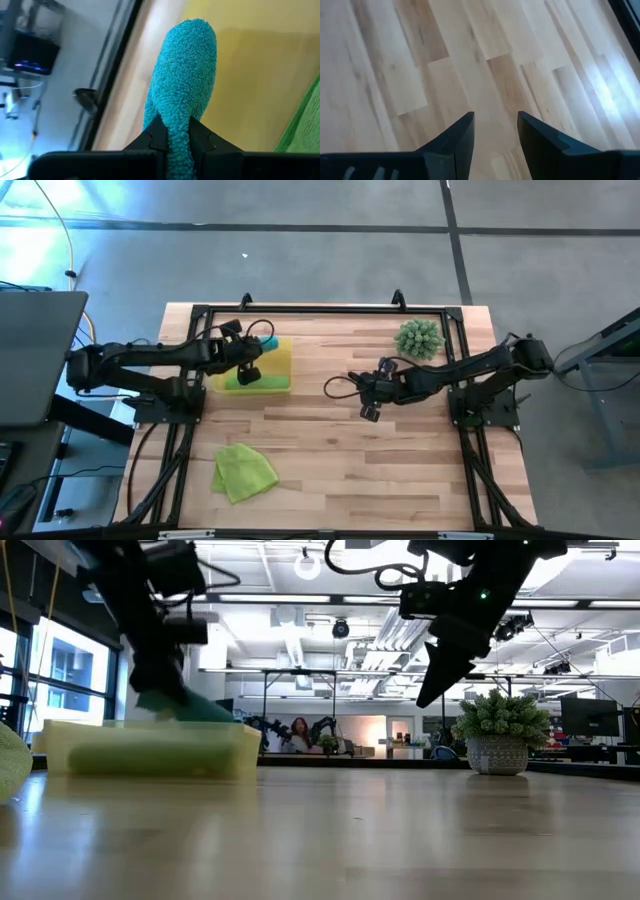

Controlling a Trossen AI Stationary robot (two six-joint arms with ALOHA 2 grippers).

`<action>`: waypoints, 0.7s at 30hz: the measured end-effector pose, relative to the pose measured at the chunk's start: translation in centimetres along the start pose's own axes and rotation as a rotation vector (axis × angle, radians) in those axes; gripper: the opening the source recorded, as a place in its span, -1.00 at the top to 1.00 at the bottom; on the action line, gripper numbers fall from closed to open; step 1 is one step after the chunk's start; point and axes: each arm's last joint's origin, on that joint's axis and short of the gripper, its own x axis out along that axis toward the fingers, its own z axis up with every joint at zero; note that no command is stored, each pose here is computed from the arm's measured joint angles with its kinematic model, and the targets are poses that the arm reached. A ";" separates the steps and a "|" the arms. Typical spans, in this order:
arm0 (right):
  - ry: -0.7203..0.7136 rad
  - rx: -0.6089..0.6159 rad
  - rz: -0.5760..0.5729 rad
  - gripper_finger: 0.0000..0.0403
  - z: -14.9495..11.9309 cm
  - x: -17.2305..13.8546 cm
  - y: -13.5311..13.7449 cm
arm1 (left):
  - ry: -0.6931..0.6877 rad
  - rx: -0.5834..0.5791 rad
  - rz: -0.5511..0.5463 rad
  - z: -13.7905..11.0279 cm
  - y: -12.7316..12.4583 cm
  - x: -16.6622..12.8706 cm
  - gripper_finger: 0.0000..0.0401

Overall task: Roll microfiber towels into tight, uniform cylinder then place into a basket
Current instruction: Put the blue microfiber towel into the yellow bin

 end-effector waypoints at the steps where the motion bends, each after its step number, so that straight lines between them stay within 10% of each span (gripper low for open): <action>1: 0.001 0.005 -0.004 0.30 0.0 0.1 -0.2 | -0.002 0.000 -0.019 -0.3 -0.1 0.4 0.91; 21: -0.012 -0.016 -0.013 0.30 0.5 0.4 -0.9 | -0.087 -0.070 -0.230 -2.2 -2.5 4.1 0.91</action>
